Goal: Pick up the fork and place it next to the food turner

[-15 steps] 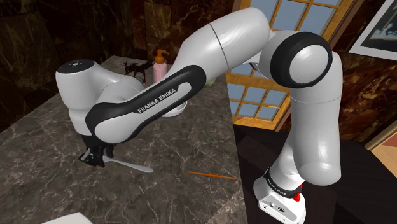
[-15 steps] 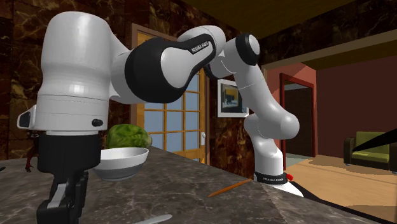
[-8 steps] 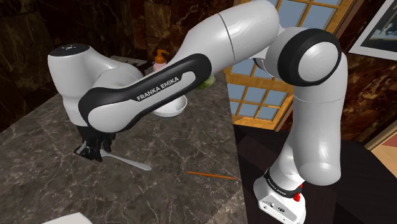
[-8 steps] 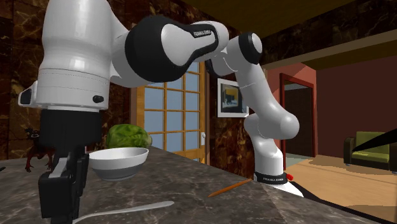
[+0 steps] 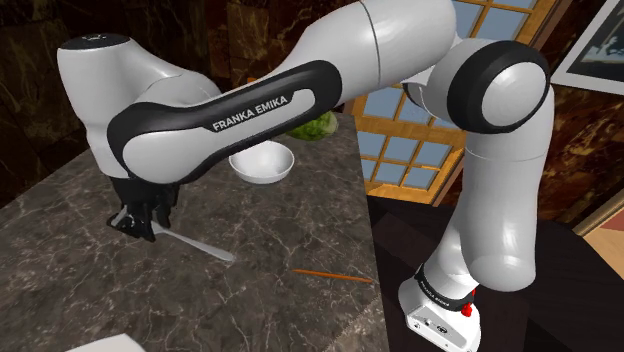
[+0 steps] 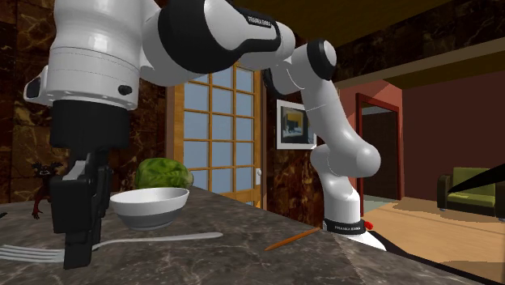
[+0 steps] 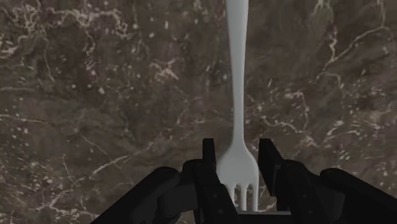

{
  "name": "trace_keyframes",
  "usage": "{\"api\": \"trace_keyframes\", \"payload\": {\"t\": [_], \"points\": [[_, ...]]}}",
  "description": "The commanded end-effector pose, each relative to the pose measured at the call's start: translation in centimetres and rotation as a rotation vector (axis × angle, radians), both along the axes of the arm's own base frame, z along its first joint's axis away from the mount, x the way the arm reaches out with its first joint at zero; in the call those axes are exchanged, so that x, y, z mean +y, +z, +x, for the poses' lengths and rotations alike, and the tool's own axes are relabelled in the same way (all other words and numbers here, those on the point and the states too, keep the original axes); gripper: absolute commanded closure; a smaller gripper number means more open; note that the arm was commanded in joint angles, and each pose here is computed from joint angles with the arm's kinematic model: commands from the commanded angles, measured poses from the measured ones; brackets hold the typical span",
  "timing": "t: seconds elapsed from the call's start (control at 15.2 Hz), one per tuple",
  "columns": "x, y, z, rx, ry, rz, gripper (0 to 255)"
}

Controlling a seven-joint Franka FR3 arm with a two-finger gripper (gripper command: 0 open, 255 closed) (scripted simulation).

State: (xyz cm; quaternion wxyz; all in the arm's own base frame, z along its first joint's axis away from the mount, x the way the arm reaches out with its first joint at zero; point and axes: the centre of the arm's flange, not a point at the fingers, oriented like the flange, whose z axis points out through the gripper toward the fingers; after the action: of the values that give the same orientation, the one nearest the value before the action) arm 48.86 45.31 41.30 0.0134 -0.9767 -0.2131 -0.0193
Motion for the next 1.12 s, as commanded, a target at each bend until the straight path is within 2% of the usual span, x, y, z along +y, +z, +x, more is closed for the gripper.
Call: {"api": "trace_keyframes", "payload": {"t": [0.0, 1.06], "points": [[-1.0, 0.4, 1.0, 0.000, 0.000, 0.000, 255], [-15.6, 0.4, 16.2, 0.000, 0.000, 0.000, 255]]}}
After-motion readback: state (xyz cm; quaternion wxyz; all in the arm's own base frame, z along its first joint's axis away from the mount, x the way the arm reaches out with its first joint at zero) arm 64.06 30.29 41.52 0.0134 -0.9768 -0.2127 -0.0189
